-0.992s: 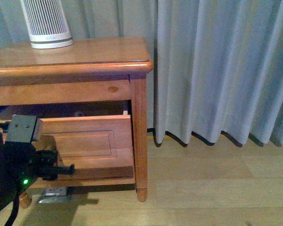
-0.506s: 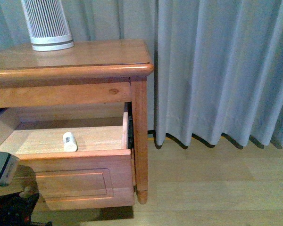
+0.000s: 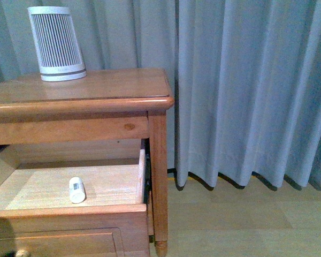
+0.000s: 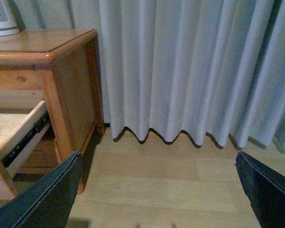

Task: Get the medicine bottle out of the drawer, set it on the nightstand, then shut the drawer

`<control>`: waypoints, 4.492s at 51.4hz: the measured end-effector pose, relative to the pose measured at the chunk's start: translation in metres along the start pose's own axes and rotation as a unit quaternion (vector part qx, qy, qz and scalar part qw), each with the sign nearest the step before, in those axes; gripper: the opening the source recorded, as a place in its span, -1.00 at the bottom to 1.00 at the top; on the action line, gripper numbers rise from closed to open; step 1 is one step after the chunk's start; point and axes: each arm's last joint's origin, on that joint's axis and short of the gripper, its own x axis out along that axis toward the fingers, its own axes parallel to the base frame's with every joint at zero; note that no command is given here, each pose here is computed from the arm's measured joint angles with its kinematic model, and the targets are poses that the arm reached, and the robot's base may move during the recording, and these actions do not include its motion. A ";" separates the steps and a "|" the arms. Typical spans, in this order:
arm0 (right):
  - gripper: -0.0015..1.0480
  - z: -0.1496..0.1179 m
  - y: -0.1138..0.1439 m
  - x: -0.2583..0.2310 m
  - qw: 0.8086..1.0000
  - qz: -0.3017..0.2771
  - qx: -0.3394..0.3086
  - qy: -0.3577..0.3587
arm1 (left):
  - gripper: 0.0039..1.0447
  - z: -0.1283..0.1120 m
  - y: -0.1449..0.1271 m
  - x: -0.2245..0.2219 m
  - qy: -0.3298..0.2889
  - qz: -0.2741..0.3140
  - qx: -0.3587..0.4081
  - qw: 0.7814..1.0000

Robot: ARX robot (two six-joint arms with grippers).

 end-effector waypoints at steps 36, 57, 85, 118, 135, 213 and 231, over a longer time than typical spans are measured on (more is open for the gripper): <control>0.87 0.000 0.000 0.000 1.000 0.000 0.000 0.000 | 0.79 0.040 -0.013 -0.162 -0.222 0.038 -0.042 0.974; 0.87 0.000 0.000 0.000 1.000 0.000 0.000 0.000 | -0.68 0.000 -0.013 -0.141 -0.240 0.097 -0.066 0.964; 0.87 0.000 0.000 0.000 1.000 0.000 0.000 0.000 | -0.95 -0.018 -0.015 -0.131 -0.242 0.097 -0.067 0.963; 0.87 0.000 0.000 0.000 1.000 -0.001 0.000 0.000 | 0.75 -0.018 -0.015 -0.131 -0.243 0.096 -0.068 0.963; 0.87 0.000 0.000 0.000 1.000 0.000 0.000 -0.001 | 0.88 -0.018 -0.015 -0.132 -0.245 0.096 -0.068 0.962; 0.87 -0.062 0.057 0.240 0.936 0.015 -0.013 0.351 | 0.88 -0.018 -0.015 -0.132 -0.245 0.096 -0.068 0.962; 0.84 -0.090 0.069 0.266 0.930 0.025 -0.012 0.367 | 0.88 -0.018 -0.015 -0.132 -0.245 0.096 -0.068 0.962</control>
